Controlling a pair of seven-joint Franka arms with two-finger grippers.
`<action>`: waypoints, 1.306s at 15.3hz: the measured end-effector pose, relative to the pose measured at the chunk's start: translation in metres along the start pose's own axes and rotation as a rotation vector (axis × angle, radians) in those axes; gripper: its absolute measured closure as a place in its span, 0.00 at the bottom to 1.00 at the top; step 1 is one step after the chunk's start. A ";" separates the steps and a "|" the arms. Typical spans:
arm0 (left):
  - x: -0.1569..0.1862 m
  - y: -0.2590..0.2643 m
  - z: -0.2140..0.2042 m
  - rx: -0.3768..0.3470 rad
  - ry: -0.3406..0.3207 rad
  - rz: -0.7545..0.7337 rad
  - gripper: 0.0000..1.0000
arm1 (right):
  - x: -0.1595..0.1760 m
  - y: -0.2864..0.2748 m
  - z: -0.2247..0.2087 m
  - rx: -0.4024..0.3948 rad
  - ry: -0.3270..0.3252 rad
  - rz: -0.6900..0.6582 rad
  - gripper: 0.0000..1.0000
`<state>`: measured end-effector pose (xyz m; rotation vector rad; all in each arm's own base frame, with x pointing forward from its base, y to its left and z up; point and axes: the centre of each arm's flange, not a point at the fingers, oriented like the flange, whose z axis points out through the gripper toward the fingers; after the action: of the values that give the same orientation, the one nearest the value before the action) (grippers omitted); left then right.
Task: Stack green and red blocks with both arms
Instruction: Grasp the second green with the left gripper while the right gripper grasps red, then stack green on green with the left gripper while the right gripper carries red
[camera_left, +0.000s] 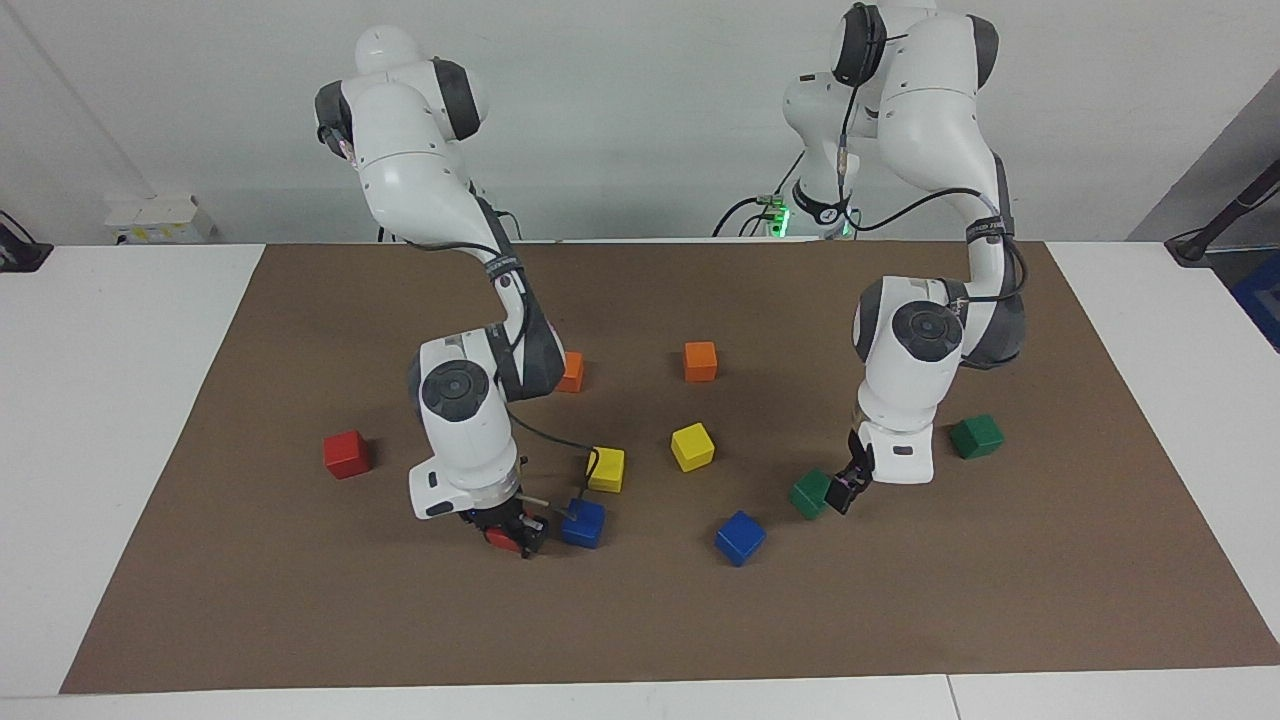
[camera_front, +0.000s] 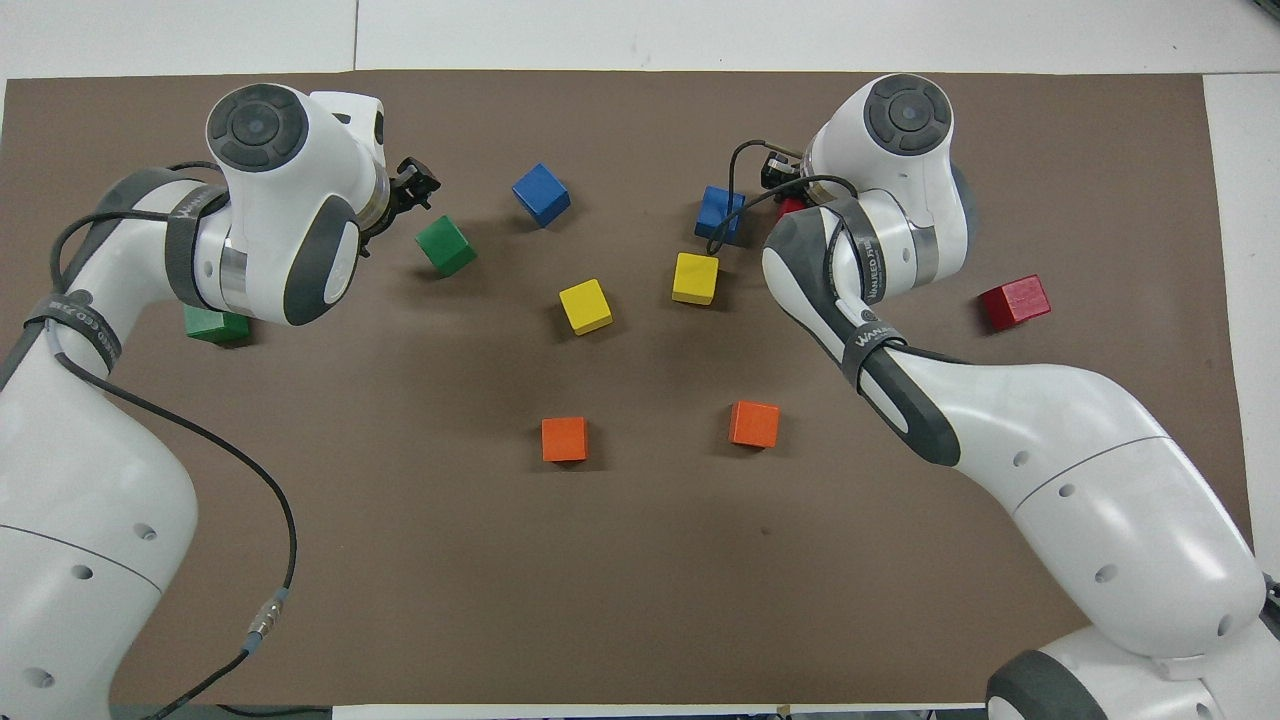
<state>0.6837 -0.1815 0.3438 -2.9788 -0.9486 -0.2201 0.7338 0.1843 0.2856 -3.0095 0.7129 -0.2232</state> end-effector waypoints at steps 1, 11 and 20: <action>0.000 0.005 0.000 -0.004 0.003 -0.008 0.00 | 0.000 0.000 0.000 0.000 -0.001 0.000 0.43; -0.018 0.034 0.023 0.053 -0.002 -0.029 0.00 | 0.012 0.033 -0.051 -0.087 -0.062 -0.206 0.43; -0.041 0.041 0.036 0.059 -0.012 0.001 0.32 | 0.006 0.234 -0.100 -0.083 -0.008 -0.655 0.43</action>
<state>0.6787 -0.2367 0.3037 -2.9302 -0.9378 -0.1708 0.6205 -0.0277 0.3684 -3.2069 -0.2964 -0.1982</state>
